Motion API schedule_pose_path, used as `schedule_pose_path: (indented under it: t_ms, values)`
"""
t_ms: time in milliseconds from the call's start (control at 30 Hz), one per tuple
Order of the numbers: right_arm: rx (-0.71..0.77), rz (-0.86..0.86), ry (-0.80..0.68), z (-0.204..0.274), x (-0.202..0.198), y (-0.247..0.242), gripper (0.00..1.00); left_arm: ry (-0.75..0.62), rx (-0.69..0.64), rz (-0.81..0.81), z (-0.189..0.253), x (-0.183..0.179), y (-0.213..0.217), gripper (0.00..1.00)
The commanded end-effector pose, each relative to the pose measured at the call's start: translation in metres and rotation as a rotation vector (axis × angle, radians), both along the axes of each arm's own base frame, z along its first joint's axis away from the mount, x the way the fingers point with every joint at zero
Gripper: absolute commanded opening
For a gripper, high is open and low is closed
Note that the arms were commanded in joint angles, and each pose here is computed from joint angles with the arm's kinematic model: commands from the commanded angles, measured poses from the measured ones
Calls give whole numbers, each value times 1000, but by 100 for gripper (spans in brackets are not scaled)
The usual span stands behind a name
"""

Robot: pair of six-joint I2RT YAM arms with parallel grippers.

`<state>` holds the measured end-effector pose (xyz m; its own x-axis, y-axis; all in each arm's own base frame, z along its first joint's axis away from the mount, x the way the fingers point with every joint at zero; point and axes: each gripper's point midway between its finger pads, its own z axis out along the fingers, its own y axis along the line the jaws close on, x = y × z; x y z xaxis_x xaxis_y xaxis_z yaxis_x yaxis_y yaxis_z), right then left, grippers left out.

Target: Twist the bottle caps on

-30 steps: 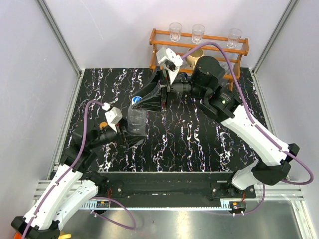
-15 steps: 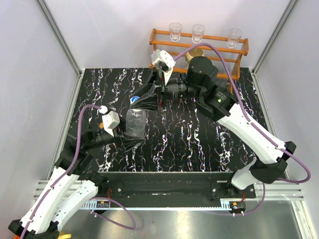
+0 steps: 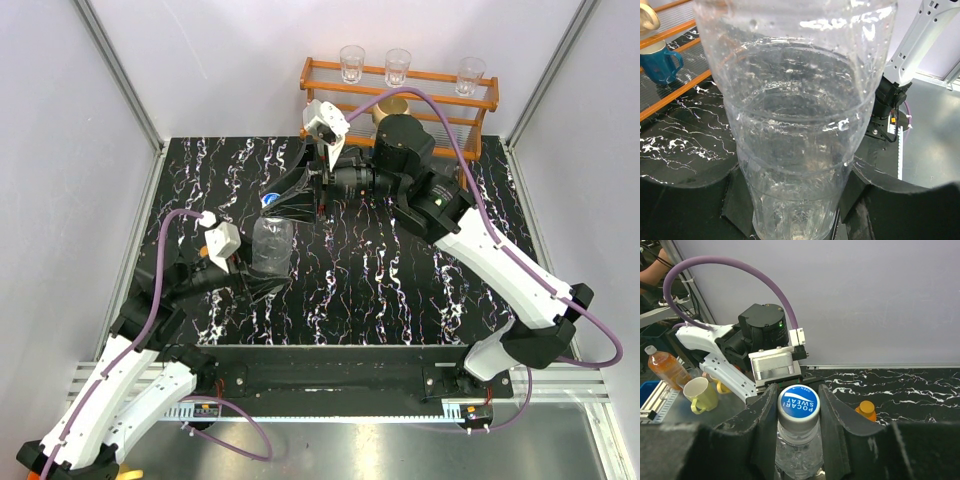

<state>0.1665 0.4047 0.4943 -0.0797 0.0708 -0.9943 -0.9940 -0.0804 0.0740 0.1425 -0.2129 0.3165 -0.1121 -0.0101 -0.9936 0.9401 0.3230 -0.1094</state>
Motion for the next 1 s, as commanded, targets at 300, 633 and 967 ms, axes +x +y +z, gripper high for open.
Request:
schedule_pose_path:
  t_ms: [300,633,967]
  values:
    - [5,2,16,-3,-6,-10,0,-72,-67,78,35,12,5,48]
    - [25,-8,55,-12,-9,-15,0,-76,-98,122,42,17,11,47]
    - [41,-17,141,-23,-3,-4,0,-91,-131,218,48,32,19,45]
